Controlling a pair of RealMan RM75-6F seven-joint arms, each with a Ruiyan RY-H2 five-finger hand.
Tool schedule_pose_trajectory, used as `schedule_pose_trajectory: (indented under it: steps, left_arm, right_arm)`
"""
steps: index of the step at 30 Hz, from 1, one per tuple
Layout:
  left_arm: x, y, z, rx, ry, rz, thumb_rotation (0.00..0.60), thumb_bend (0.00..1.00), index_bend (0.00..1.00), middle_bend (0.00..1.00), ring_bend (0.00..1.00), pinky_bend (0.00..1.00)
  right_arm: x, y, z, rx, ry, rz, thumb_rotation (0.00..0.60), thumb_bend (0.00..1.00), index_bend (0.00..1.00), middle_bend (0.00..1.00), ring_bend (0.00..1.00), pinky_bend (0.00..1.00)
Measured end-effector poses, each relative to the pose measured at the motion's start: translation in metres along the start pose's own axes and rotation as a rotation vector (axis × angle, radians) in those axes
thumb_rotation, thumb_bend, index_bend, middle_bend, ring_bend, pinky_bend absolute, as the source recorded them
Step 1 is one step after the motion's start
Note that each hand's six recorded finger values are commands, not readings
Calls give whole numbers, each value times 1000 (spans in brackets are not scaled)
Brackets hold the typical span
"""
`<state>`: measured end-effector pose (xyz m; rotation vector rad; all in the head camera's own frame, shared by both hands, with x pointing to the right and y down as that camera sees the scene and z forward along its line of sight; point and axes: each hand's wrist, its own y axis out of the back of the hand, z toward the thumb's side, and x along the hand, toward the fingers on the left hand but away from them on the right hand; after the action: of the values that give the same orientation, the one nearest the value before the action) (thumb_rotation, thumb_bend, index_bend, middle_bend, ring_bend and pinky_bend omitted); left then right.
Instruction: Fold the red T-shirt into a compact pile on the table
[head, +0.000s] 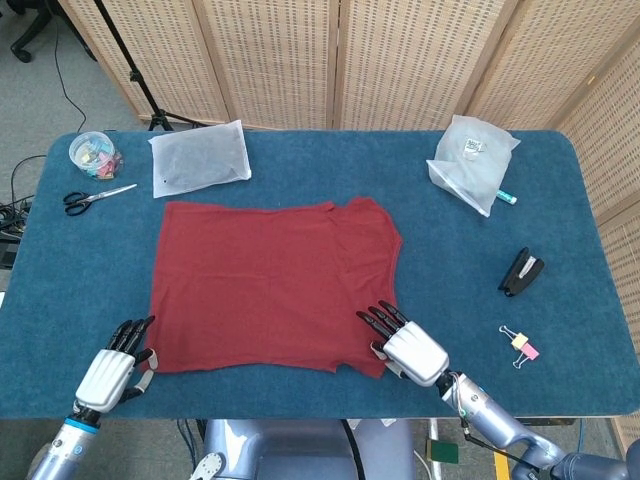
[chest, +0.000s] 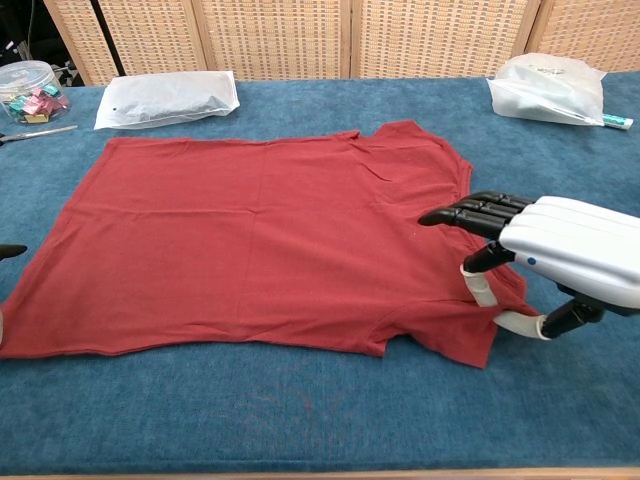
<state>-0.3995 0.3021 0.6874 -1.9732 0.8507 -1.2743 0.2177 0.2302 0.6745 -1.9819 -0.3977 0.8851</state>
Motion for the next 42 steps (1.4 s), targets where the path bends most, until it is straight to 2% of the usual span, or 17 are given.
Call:
schedule_pose_trajectory:
  steps: [12,20,32,42]
  left_arm:
    - [-26,16,12,23,-98,15,600,548,729,0,0,0]
    - [-57,26,14,49,-159,-12,600,552,730,0,0,0]
    - [-82,26,13,61,-201,-53,600,564,730,0,0,0]
    - [-98,26,16,51,-232,-70,600,568,731,0,0,0]
  right_arm:
    - [19,11,14,-41,100,6,600,569,664,73,0,0]
    - [41,12,26,-77,169,26,600,569,664,81,0,0]
    - [78,12,54,-98,299,46,600,569,667,81,0,0]
    - [95,10,66,-97,350,71,600,569,669,81,0,0]
